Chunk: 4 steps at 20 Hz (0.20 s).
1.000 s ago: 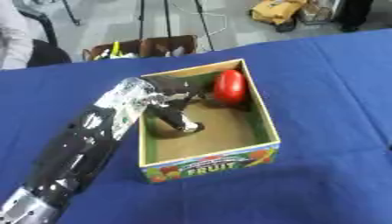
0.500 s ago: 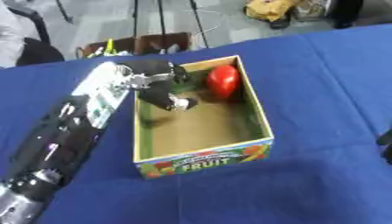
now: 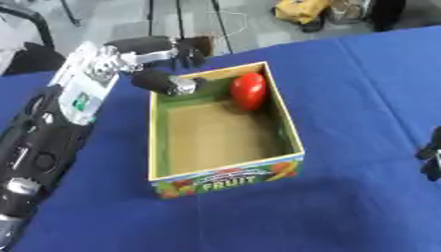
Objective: Pick up objects on the table and place them in the box.
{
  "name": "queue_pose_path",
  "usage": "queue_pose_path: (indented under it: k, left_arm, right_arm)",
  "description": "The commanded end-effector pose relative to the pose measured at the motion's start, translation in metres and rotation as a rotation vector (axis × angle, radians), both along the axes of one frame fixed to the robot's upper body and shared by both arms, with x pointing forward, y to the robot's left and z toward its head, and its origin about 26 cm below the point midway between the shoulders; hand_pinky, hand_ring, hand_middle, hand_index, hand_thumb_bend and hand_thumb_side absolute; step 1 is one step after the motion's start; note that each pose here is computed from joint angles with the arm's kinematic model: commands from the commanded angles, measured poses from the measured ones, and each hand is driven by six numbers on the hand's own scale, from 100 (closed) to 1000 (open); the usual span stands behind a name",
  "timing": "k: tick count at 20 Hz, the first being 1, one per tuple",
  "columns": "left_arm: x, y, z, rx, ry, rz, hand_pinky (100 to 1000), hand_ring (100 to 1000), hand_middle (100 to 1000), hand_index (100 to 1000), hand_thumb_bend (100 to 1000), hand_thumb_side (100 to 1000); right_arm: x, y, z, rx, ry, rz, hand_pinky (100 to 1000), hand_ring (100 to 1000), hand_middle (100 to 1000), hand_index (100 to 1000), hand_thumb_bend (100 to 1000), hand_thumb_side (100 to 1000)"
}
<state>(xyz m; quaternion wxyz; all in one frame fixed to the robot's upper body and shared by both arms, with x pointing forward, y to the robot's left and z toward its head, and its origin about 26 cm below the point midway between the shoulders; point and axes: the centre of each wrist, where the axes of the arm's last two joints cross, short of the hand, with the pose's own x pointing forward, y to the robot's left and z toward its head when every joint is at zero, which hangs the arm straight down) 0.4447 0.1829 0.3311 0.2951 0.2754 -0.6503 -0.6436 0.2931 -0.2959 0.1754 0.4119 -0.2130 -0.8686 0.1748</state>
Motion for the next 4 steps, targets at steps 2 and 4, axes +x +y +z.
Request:
queue_pose_path:
  k: [2, 4]
  left_arm:
    - [-0.027, 0.022, 0.033, -0.098, -0.117, -0.016, 639, 721, 700, 862, 141, 825]
    - [-0.042, 0.03, 0.04, -0.168, -0.16, -0.035, 612, 693, 668, 840, 100, 797]
  right_arm:
    - [-0.003, -0.003, 0.008, -0.001, -0.031, -0.01, 379, 291, 250, 452, 100, 811]
    - [-0.004, -0.005, 0.008, 0.003, -0.034, -0.019, 379, 291, 250, 452, 100, 811]
